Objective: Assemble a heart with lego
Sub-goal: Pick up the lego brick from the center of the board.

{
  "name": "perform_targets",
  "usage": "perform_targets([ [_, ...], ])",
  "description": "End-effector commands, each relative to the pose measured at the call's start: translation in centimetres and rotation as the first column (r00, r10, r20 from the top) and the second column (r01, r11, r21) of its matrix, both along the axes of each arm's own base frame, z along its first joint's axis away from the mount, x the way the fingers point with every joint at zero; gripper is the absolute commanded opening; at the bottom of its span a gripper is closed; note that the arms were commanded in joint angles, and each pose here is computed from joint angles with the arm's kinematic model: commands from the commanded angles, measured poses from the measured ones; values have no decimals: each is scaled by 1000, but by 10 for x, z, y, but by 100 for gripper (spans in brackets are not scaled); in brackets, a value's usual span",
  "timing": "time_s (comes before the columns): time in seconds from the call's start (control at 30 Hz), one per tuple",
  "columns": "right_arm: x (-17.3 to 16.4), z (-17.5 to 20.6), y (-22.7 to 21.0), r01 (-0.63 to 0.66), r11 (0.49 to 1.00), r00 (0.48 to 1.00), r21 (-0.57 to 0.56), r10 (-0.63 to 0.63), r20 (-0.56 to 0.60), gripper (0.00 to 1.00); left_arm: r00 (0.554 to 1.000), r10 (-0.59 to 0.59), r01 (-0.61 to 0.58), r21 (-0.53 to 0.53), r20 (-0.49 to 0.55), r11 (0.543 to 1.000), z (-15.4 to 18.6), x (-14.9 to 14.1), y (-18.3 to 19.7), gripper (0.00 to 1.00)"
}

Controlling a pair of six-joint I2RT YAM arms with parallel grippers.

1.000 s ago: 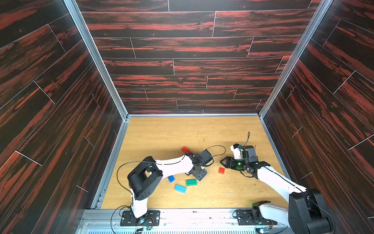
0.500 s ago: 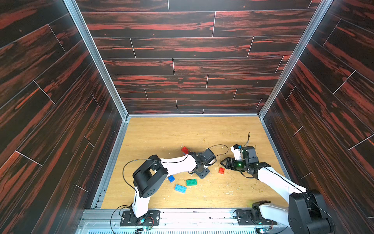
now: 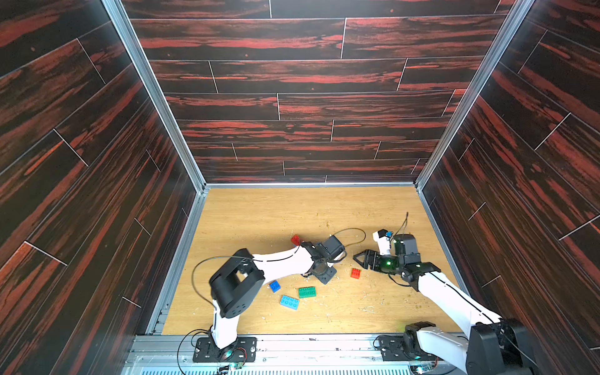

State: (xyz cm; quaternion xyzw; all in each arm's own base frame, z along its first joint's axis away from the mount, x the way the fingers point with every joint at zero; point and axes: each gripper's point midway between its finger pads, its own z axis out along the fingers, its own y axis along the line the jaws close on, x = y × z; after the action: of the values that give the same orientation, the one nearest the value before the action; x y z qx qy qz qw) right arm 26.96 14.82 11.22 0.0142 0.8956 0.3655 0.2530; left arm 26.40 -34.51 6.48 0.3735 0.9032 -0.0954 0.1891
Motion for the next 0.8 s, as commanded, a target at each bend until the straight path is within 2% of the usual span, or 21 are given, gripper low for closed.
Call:
perform_targets([
  [0.0,-10,36,16,-9,970,999,242,19,-41,83,976,127,-76,-272,175,959,93,28,-6,36],
  [0.03,-14,49,22,-11,947,998,322,28,-49,85,960,186,-102,-360,208,928,111,38,-3,36],
  [0.1,-17,79,30,0,880,997,475,38,-70,87,930,256,-81,-534,263,842,148,49,-4,37],
  [0.17,-21,111,35,23,781,994,625,48,-97,88,902,298,-27,-647,313,762,180,53,-4,38],
  [0.23,-22,143,35,27,703,996,710,42,-79,89,881,316,27,-703,353,710,200,55,-7,38],
  [0.3,-23,174,34,19,643,998,766,36,-54,91,884,280,95,-730,374,677,213,52,-16,38],
  [0.43,-26,199,50,13,609,993,793,86,-83,91,879,209,240,-776,429,583,237,40,-34,37],
  [0.5,-28,203,61,10,581,989,814,117,-95,89,876,187,280,-785,444,552,244,36,-40,36],
  [0.6,-27,212,65,7,512,986,859,139,-91,84,878,148,316,-784,455,534,247,29,-45,34],
  [0.67,-24,213,67,10,502,985,865,143,-94,84,875,137,338,-789,464,513,251,22,-44,34],
  [0.77,-17,209,68,52,492,983,869,126,-130,83,877,109,356,-786,467,505,251,16,-44,34],
])
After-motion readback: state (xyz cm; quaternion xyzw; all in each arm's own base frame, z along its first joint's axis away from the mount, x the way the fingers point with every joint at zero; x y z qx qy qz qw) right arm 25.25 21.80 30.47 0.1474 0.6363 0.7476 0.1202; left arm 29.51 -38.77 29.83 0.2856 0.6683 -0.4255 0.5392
